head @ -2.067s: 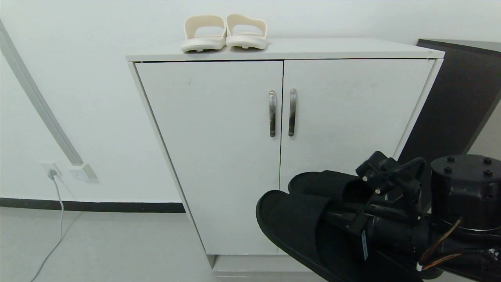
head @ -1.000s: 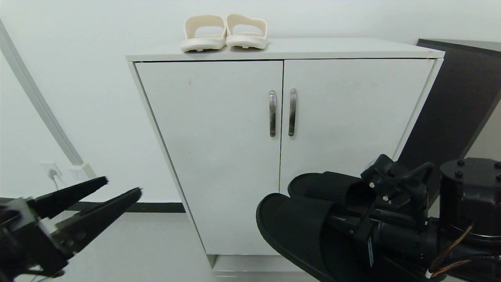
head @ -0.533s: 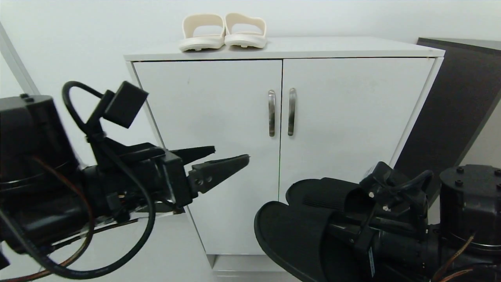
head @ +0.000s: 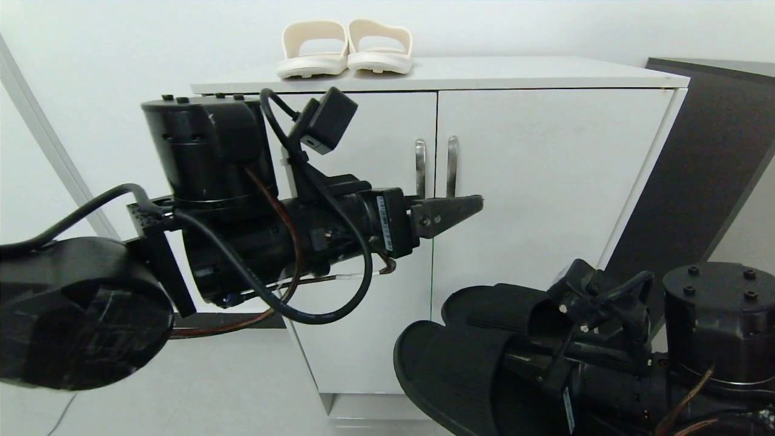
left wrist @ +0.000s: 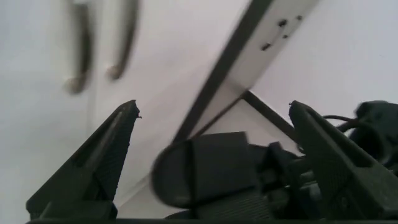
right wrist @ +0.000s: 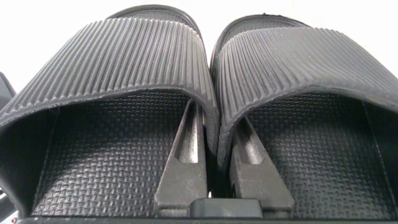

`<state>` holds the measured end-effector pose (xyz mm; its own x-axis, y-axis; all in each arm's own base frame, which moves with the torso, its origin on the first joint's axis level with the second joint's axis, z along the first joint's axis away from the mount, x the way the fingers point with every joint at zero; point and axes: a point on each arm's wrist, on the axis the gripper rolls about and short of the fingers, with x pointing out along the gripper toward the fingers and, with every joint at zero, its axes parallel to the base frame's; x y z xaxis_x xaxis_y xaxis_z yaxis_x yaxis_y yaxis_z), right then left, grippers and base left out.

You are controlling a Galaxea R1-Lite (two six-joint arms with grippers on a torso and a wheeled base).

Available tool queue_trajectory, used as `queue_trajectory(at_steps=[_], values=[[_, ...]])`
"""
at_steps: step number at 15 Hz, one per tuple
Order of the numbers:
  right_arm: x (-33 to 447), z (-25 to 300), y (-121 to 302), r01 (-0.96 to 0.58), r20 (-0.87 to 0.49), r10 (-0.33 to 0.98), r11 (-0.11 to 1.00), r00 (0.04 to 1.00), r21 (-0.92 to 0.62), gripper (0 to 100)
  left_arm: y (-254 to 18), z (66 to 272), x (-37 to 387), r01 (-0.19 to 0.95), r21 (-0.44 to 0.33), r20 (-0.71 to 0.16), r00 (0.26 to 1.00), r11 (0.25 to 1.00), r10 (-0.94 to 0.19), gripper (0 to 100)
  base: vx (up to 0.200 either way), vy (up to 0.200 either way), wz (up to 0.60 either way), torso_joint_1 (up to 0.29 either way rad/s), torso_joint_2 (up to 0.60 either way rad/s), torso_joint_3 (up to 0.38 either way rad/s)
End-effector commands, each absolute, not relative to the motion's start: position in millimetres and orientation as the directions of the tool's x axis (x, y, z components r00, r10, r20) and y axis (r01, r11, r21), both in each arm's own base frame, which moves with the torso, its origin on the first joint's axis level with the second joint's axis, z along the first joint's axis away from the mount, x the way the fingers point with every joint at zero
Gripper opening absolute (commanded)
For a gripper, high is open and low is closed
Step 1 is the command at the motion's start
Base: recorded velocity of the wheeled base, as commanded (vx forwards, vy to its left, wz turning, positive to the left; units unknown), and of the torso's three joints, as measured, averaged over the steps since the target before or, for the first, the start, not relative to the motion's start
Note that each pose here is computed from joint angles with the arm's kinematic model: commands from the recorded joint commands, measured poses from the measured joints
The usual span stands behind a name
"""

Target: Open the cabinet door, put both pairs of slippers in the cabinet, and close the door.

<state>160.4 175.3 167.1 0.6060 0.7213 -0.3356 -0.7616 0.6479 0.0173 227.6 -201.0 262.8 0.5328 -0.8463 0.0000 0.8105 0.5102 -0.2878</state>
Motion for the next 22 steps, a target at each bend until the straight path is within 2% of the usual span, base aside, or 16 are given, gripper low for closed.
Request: queue_trajectory(at_steps=[1, 3, 6, 9, 14, 19, 22], values=[[162, 165, 176, -0.762, -0.342, 0.72, 0.647, 0.604, 0.018, 0, -214, 262, 239, 0.828, -0.292, -0.001, 0.5, 0.478, -0.866, 100, 0.0, 0.0, 0.0, 0.0, 0.0, 0.0], [164, 164, 175, -0.756, -0.347, 0.713, 0.655, 0.609, 0.018, 0, -219, 267, 244, 0.834, -0.308, 0.016, 0.485, 0.457, -0.874, 100, 0.0, 0.0, 0.0, 0.0, 0.0, 0.0], [164, 165, 174, -0.757, -0.345, 0.715, 0.653, 0.609, 0.018, 0, -220, 282, 247, 0.839, -0.377, 0.041, 0.438, 0.392, -0.898, 100, 0.0, 0.0, 0.0, 0.0, 0.0, 0.0], [164, 165, 174, -0.756, -0.345, 0.714, 0.655, 0.61, 0.018, 0, -222, 281, 255, 0.828, -0.378, 0.032, 0.459, 0.414, -0.888, 100, 0.0, 0.0, 0.0, 0.0, 0.0, 0.0], [164, 165, 175, -0.756, -0.345, 0.714, 0.655, 0.61, 0.018, 0, -228, 282, 266, 0.785, -0.363, 0.007, 0.541, 0.502, -0.841, 100, 0.0, 0.0, 0.0, 0.0, 0.0, 0.0], [164, 165, 175, -0.755, -0.342, 0.713, 0.655, 0.612, 0.016, 0, -236, 275, 287, 0.75, -0.348, -0.018, 0.594, 0.562, -0.804, 100, 0.0, 0.0, 0.0, 0.0, 0.0, 0.0], [164, 165, 175, -0.756, -0.342, 0.713, 0.655, 0.612, 0.014, 0, -239, 272, 296, 0.74, -0.352, -0.031, 0.603, 0.573, -0.797, 100, 0.0, 0.0, 0.0, 0.0, 0.0, 0.0]])
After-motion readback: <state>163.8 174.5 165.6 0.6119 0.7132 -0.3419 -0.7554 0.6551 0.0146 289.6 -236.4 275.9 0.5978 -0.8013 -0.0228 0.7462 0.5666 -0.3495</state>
